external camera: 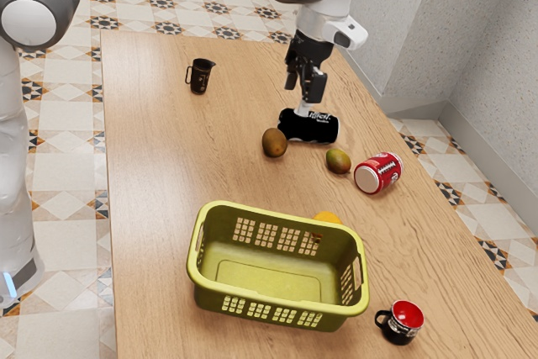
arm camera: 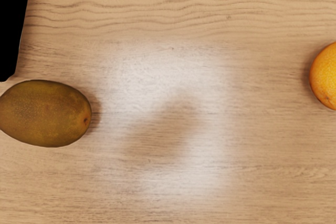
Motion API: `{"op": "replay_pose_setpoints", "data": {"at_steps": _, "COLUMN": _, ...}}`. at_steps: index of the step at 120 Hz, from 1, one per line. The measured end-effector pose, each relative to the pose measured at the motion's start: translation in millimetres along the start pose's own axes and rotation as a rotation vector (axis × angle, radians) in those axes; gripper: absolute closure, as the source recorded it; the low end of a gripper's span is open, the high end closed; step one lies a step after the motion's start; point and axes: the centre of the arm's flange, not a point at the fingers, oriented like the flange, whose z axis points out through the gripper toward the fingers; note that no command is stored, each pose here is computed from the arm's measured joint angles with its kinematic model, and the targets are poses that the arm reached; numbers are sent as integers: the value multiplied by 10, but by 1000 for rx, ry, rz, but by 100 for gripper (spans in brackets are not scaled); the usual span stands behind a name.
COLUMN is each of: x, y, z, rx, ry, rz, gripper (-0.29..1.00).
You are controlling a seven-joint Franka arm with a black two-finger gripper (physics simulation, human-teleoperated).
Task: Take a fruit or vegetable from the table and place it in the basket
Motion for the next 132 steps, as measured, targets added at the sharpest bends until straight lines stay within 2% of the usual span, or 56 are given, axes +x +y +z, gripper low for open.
{"op": "replay_pose_setpoints", "data": {"at_steps": 5, "x": 427, "y": -17, "z": -214, "rx": 1, "ry": 54, "rz": -4, "gripper": 0}}
{"op": "replay_pose_setpoints", "data": {"at_steps": 13, "x": 640, "y": -141, "z": -295, "rx": 9, "ry": 69, "rz": -25, "gripper": 0}}
{"op": "replay_pose_setpoints", "data": {"at_steps": 63, "x": 646, "y": -130, "z": -291, "rx": -6, "ry": 18, "rz": 14, "gripper": 0}}
{"op": "replay_pose_setpoints", "data": {"at_steps": 69, "x": 651, "y": 22, "z": -291, "rx": -11, "ry": 19, "rz": 45, "gripper": 0}}
{"op": "replay_pose_setpoints", "data": {"at_steps": 85, "x": 662, "y": 844, "z": -213, "rx": -42, "ry": 20, "rz": 194, "gripper": 0}}
{"op": "replay_pose_setpoints", "data": {"at_steps": 106, "x": 665, "y": 1165, "z": -196, "rx": -34, "ry": 44, "rz": 250, "gripper": 0}}
{"op": "replay_pose_setpoints", "data": {"at_steps": 132, "x": 1063, "y": 1558, "z": 778, "rx": -43, "ry": -49, "rz": 305, "gripper": 0}}
